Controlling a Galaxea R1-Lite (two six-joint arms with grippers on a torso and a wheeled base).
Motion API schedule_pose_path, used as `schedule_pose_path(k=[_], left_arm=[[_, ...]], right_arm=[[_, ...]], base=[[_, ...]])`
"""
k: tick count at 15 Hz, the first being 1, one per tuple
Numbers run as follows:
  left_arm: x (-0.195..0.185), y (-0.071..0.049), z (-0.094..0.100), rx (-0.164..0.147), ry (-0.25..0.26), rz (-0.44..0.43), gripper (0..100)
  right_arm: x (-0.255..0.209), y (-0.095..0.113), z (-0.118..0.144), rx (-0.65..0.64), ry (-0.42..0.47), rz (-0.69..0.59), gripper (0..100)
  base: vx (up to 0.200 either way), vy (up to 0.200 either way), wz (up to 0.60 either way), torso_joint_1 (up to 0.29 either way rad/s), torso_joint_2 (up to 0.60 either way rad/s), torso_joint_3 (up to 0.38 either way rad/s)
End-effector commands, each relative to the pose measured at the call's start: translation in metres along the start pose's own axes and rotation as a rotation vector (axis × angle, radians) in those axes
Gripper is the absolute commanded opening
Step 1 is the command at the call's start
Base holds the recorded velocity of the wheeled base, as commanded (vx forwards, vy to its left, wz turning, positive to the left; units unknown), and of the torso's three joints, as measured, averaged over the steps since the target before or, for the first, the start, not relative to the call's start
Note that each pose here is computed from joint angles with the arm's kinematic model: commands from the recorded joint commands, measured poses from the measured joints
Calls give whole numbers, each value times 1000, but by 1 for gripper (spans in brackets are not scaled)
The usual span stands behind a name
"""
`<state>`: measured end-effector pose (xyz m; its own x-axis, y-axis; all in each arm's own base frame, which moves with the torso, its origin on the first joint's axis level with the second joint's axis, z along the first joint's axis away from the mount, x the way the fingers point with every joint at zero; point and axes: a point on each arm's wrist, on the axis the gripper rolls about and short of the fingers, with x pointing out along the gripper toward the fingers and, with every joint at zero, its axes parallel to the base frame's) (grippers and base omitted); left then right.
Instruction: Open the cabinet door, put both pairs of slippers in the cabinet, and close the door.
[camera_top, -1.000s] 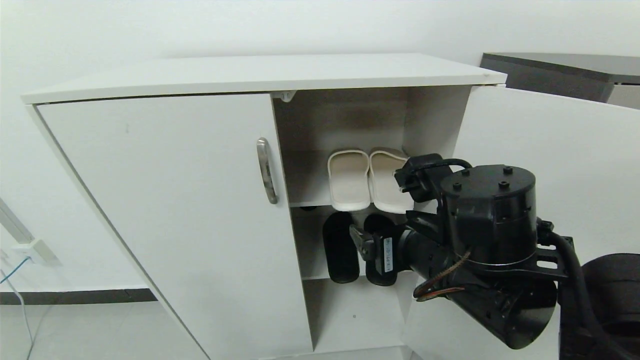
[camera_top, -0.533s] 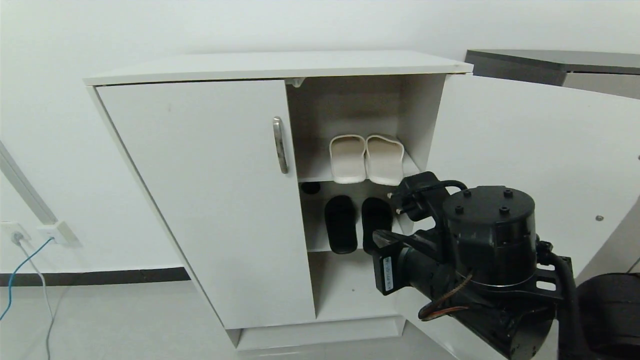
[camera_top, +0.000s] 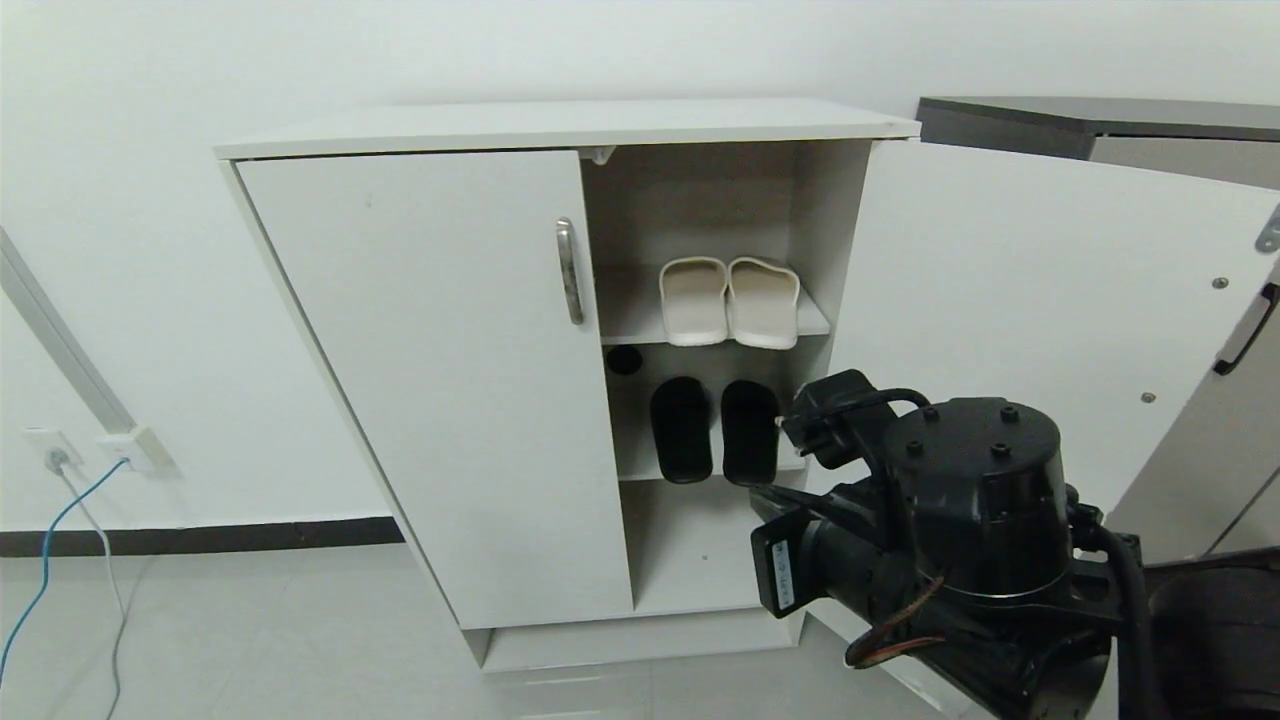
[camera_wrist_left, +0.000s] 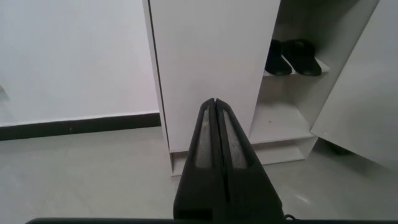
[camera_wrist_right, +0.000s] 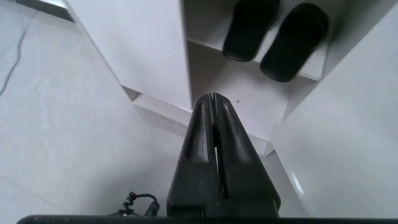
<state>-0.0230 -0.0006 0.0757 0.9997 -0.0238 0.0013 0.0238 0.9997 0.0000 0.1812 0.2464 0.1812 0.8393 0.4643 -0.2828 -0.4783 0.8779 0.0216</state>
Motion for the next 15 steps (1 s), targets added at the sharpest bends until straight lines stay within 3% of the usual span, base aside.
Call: schedule_pose_path(k=[1,15], left_arm=[[0,0,0,0,1,1,0],[0,0,0,-2,1,1,0]], right_arm=[[1,0,-2,-4,7,-2,0],[9,0,-8,-12,29,-13,0]], base=[[0,0,0,0,0,0],[0,0,0,0,0,0]])
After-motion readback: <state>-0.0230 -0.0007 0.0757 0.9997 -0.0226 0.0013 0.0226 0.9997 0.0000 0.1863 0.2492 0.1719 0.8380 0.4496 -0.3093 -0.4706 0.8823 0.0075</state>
